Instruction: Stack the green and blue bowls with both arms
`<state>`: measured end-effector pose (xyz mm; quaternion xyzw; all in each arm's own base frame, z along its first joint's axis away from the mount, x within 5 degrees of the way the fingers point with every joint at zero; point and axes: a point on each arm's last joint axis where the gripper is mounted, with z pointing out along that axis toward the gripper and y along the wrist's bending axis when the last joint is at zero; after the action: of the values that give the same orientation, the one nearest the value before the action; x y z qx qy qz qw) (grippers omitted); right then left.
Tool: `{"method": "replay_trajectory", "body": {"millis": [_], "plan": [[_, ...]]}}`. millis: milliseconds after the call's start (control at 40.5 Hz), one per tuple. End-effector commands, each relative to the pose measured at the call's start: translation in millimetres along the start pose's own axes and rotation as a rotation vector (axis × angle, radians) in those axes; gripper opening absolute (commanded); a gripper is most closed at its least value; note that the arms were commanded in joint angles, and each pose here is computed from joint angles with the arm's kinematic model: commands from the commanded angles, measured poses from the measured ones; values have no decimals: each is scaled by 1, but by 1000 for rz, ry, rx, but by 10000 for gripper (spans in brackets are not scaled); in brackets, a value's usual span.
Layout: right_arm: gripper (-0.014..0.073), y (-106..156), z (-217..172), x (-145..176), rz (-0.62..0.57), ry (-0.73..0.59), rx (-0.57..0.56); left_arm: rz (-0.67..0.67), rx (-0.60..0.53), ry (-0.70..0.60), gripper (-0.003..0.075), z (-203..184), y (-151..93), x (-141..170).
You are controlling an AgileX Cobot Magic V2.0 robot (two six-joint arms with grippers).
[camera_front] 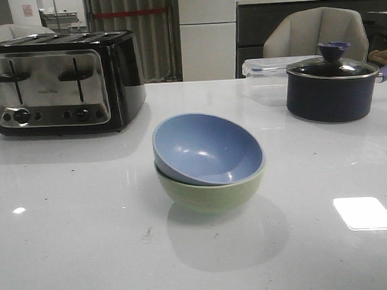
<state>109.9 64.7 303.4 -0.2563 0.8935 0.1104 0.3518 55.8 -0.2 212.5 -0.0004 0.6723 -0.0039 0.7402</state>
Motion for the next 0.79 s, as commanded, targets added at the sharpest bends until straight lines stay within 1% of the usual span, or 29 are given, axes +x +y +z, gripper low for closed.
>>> {"method": "replay_trajectory", "body": {"millis": [0,148,222,345,518,568,642,765], "plan": [[36,-1,-8,-11,1,-85,12,-14,-12,-98,98,-2,1,-7],[36,1,-12,-9,-6,-101,4,-14,-12,-98,98,-2,1,-7],[36,-4,-15,-3,-27,-157,46,-14,-12,-98,98,-2,1,-7],[36,-14,-23,16,38,-354,163,-14,-12,-98,98,-2,1,-7],[36,-23,-23,60,102,-657,367,-14,-12,-98,98,-2,1,-7],[36,-23,-20,73,109,-726,416,-14,-12,-98,98,-2,1,-7],[36,-23,-14,90,119,-793,481,-14,-12,-98,98,-2,1,-7],[36,-24,0,110,119,-862,531,-14,-12,-98,98,-2,1,-7]]}}
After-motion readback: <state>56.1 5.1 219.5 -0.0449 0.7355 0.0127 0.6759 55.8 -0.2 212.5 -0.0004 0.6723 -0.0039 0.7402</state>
